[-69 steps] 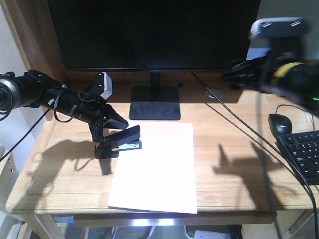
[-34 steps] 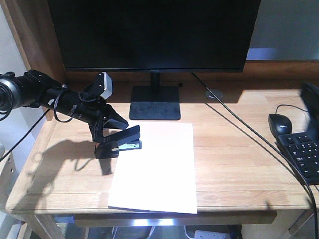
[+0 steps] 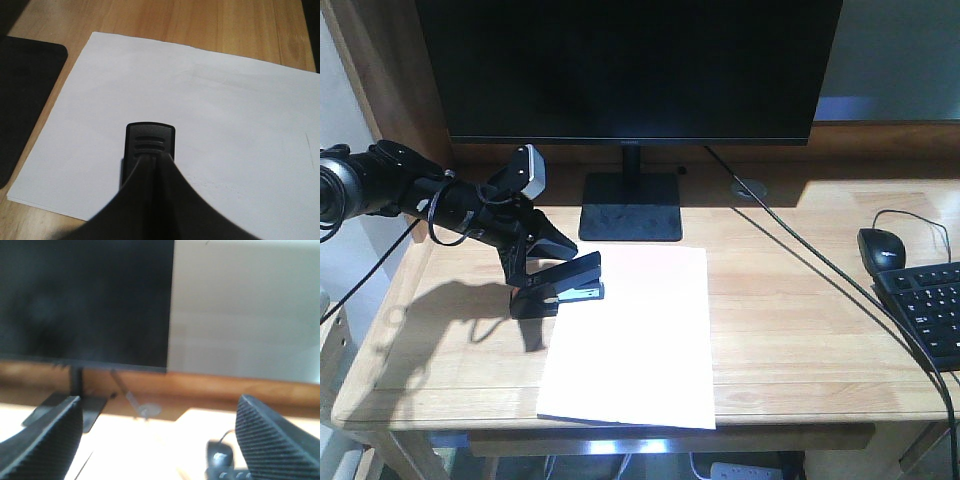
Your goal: Grab stapler and paper to desk for stapling
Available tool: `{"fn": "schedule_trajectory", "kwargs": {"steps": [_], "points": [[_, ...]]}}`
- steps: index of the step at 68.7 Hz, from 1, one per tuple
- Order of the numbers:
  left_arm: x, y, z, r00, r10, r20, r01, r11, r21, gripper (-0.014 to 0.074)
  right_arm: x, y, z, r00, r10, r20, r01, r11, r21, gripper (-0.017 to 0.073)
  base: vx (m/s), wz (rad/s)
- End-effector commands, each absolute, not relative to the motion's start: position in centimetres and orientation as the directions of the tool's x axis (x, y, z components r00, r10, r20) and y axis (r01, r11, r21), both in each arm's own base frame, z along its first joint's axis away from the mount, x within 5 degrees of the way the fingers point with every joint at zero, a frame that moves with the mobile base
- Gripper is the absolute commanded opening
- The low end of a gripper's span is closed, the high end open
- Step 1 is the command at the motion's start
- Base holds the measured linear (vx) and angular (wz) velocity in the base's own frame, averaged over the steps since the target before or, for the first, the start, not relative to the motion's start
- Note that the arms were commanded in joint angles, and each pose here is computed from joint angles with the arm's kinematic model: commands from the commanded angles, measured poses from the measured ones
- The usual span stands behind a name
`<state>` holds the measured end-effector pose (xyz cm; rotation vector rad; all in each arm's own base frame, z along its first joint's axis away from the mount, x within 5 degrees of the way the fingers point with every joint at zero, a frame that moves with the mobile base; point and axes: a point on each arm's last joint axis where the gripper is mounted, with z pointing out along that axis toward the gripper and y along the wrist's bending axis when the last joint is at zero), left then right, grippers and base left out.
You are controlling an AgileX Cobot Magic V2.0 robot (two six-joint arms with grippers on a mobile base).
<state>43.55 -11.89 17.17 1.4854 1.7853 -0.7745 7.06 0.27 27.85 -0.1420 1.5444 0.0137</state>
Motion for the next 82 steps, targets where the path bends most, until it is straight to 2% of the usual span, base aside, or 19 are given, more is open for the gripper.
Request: {"fn": "schedule_trajectory", "kwargs": {"steps": [1,82], "points": [[43.42,-12.53,21.15,-0.069,0.514,-0.855,0.984,0.178,0.028,-0.0007,6.98,0.97,28.19,0.080,-0.106,-0.991,-0.168,0.979,-0.118,0.0581,0.00,0.00],[43.42,-12.53,21.15,-0.068,0.514,-0.855,0.984,0.177,0.028,-0.0007,7.04,1.04,27.84,0.072,-0.111,-0.991,-0.174,0.977,-0.122,0.0581,0.00,0.00]]}}
